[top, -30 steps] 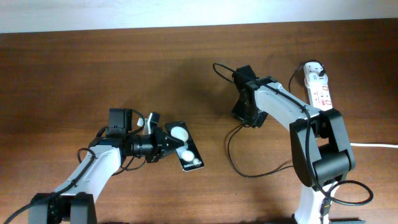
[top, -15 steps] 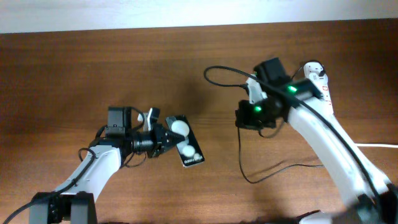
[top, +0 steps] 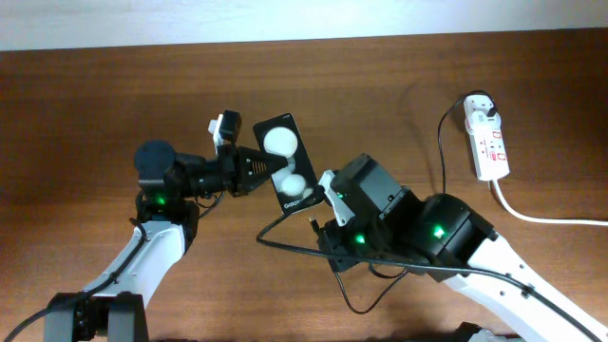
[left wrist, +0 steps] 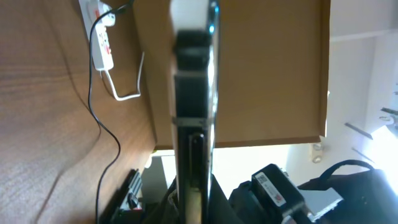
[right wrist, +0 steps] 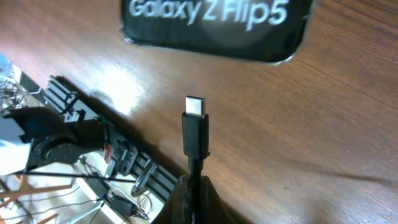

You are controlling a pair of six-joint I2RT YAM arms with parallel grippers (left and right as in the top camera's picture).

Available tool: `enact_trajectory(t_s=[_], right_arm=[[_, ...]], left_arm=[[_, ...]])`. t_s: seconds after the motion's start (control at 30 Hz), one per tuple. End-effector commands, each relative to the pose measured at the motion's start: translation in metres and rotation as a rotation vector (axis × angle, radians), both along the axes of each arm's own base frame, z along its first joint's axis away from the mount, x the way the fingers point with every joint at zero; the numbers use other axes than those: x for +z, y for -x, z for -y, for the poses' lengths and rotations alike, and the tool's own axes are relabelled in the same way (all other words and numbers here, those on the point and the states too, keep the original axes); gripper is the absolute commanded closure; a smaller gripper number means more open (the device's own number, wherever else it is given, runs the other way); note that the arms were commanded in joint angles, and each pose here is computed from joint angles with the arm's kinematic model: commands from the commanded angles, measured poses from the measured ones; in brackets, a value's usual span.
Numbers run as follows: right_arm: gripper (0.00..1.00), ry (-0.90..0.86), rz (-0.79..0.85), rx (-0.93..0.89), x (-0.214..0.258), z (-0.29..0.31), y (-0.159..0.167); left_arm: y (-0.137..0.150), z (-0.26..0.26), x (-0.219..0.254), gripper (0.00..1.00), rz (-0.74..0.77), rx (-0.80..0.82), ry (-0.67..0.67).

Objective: Plug charger to phone and switch on socket
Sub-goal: 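Insert the cable plug into the phone's bottom port with the right gripper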

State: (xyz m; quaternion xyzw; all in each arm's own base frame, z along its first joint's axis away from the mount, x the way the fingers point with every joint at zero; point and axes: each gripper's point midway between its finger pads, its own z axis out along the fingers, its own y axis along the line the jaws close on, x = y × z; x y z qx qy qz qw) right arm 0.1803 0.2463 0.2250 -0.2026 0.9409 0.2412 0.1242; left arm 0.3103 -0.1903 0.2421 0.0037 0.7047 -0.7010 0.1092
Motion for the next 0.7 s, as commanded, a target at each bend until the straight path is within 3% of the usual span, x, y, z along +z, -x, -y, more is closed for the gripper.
enact_trajectory(t_s=[0.0, 0.57, 0.67], right_arm=[[0.96, 0.019, 0.006, -0.035, -0.005, -0.001, -0.006], [0.96, -0.002, 0.012, -0.019, -0.008, -0.014, -0.012], [0.96, -0.032, -0.030, 0.008, -0.006, -0.019, -0.003]], left_arm=[[0.002, 0.000, 0.007, 1.00, 0.000, -0.020, 0.005], [0.007, 0.001, 0.007, 1.00, 0.002, -0.044, 0.003], [0.006, 0.000, 0.007, 1.00, 0.074, -0.042, -0.006]])
